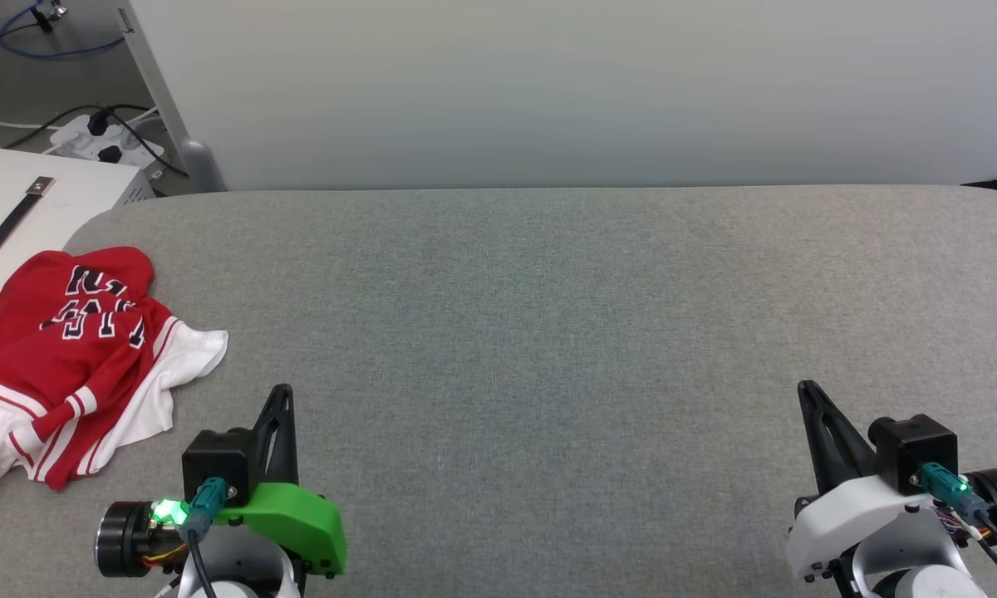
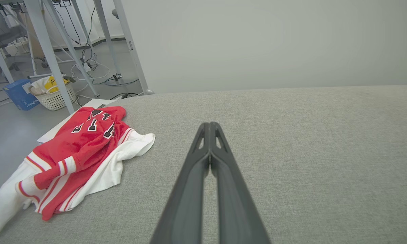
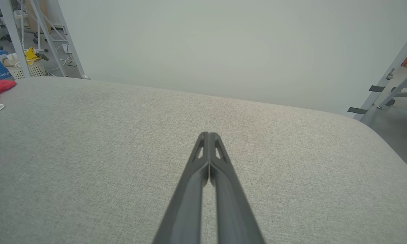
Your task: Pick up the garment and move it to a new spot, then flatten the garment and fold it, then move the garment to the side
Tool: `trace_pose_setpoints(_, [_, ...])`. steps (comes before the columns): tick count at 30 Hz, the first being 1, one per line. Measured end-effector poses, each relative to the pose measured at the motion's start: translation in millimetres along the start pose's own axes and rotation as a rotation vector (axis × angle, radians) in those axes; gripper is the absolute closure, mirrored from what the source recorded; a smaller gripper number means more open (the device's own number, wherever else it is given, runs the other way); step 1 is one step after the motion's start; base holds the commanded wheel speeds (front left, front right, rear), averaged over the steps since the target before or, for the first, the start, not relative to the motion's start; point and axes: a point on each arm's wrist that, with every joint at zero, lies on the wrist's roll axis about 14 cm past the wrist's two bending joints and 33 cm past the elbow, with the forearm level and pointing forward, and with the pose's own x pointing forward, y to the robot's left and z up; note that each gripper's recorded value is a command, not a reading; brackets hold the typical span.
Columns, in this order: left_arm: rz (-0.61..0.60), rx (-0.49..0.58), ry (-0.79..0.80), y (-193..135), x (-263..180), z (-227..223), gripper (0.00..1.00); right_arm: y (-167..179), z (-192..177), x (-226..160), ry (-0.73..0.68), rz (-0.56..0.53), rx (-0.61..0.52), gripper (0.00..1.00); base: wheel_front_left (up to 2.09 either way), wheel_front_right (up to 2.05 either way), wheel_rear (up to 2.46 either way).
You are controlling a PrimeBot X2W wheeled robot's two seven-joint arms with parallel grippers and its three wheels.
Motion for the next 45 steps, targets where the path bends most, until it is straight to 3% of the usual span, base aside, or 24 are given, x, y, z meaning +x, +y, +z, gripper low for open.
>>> trace_pose_setpoints(6, [0.000,0.000,0.000,0.0,0.0,0.0,1.00,-0.1,0.0,0.0,0.000,0.000,0.000,1.00,0.00,0.00,0.00])
trace_pose_setpoints(7, [0.000,0.000,0.000,0.0,-0.1,-0.1,0.00,0.0,-0.1,-0.1,0.000,0.000,0.000,0.00,0.00,0.00,0.00])
trace_pose_setpoints(45, [0.009,-0.017,-0.064,-2.4,0.2,9.0,0.00,-5.2,19.1,0.4,-0.100,-0.014,0.063,0.00,0.00,0.00,0.00])
